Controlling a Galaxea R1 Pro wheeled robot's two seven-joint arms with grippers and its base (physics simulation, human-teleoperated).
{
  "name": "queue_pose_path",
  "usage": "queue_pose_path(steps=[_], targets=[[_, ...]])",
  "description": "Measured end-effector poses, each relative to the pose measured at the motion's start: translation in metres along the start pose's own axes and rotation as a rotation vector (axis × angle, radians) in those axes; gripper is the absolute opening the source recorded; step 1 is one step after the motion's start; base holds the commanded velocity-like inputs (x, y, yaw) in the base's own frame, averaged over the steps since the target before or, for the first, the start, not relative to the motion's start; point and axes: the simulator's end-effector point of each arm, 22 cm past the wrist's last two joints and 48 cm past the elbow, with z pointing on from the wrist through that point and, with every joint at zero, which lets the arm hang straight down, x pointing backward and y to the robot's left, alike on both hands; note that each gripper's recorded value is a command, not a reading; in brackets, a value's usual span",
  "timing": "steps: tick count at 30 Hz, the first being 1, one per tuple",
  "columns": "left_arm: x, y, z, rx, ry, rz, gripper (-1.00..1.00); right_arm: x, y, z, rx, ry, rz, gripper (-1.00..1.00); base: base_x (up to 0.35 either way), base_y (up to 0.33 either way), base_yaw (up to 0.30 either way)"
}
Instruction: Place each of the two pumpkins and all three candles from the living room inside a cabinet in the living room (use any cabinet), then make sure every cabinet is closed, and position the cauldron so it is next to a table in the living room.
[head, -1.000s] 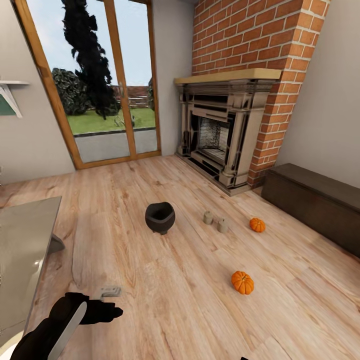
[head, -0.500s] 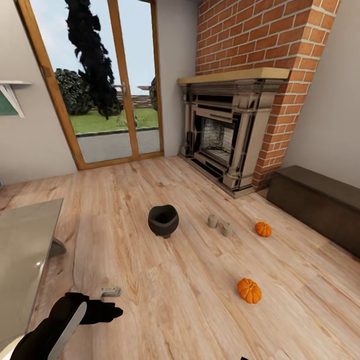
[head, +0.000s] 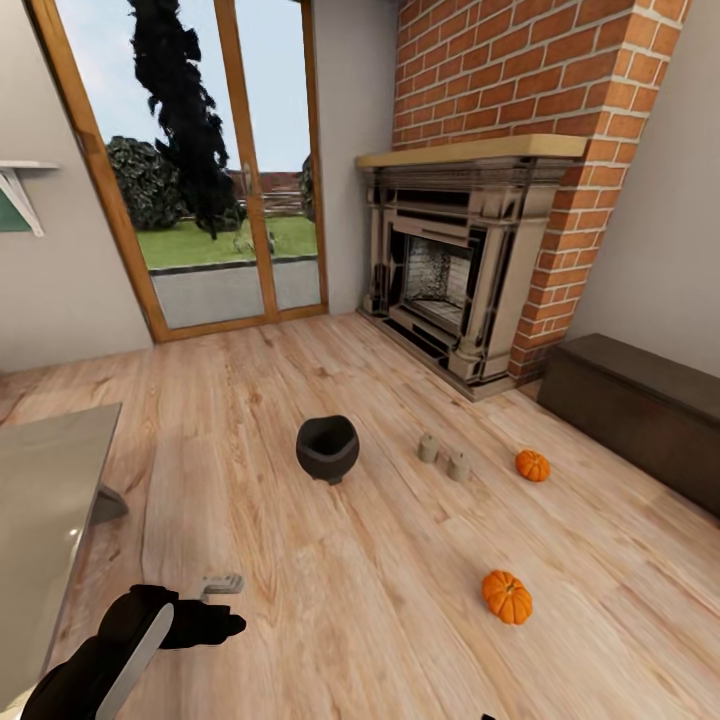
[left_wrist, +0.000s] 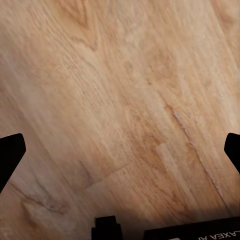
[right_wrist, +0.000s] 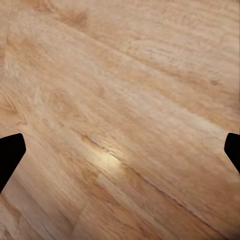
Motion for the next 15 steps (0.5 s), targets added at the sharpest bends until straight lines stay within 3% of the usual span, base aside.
queue_pose_path(steps=[15], targets=[[0.0,0.0002,0.0002,0.0,0.0,0.0,1.0,0.0001,-0.0005,-0.0001,0.001,0.001,0.0,1.0,0.019,0.039,0.0]])
